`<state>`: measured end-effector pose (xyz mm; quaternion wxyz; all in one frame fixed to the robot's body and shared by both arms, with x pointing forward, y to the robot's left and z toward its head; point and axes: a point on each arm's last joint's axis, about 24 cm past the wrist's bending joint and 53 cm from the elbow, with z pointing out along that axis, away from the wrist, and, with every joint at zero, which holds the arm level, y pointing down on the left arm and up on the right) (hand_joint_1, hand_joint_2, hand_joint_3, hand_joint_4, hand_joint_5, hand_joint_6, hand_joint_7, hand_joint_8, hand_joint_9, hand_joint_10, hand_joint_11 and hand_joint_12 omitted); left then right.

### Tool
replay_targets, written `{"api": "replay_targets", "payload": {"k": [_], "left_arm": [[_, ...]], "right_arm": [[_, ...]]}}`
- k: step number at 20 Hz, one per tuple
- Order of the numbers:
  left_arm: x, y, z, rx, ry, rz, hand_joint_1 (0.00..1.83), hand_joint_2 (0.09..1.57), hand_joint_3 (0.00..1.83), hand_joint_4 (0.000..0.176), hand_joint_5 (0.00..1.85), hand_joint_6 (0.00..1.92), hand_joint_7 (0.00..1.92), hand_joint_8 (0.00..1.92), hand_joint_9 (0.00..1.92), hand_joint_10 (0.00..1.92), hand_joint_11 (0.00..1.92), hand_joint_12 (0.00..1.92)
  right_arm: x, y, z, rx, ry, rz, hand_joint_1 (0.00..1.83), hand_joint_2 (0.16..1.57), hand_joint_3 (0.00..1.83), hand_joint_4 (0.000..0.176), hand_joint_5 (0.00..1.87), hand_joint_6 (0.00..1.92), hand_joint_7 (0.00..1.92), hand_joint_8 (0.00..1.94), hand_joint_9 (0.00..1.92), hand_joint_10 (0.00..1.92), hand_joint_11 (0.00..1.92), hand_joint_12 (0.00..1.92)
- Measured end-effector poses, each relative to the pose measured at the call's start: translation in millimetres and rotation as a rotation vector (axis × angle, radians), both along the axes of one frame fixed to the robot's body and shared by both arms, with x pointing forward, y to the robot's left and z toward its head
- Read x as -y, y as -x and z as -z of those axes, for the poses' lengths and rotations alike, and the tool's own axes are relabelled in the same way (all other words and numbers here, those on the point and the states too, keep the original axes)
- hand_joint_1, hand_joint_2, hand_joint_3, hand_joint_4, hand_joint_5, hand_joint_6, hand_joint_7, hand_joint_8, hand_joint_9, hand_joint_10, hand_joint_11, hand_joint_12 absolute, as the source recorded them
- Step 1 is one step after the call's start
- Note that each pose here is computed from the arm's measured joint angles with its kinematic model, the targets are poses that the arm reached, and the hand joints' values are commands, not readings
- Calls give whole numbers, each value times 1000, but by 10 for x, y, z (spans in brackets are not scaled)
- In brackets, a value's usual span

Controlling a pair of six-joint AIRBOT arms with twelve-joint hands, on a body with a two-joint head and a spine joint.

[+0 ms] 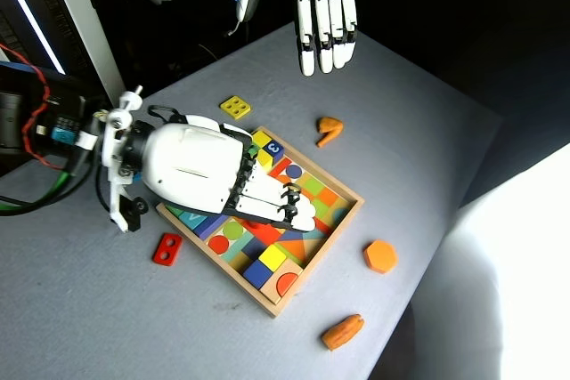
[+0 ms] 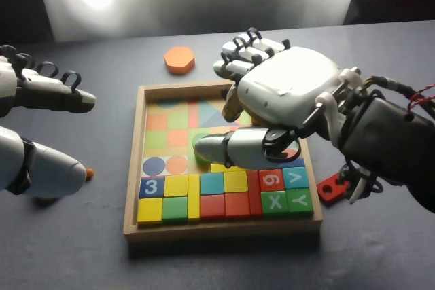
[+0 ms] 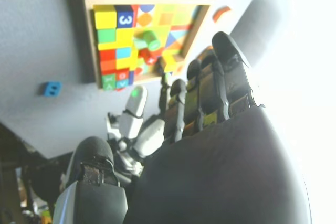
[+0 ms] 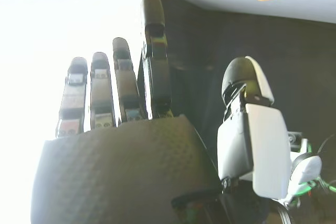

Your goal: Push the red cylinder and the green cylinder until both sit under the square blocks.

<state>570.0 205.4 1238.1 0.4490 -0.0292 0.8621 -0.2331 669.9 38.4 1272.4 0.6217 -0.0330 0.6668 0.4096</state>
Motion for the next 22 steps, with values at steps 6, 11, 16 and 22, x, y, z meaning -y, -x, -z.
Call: {"api": "replay_targets", "payload": {"k": [6,11,16,22], "left_arm": [[-2,-1,1,0,0,-1,15,1182,6,53,21,0,39,0,53,0,0,276],[-3,0,2,-1,0,-1,7,1155,1,68,88,5,100,7,124,15,0,472],[-3,0,2,-1,0,-1,8,1186,6,46,106,6,112,4,120,10,0,404],[-9,-3,3,-2,1,-2,0,1199,5,57,81,0,76,3,78,0,0,312]], "right_arm": [[-50,27,101,-15,9,-7,0,1131,0,0,870,3,196,0,30,5,0,0],[-39,19,184,-24,19,-4,0,1137,1,0,853,0,203,16,56,11,4,4],[-37,12,265,-35,33,-8,0,1126,3,0,886,9,227,0,61,3,0,0],[-6,-45,310,-40,40,2,0,1115,0,0,862,2,233,10,55,7,0,0]]}}
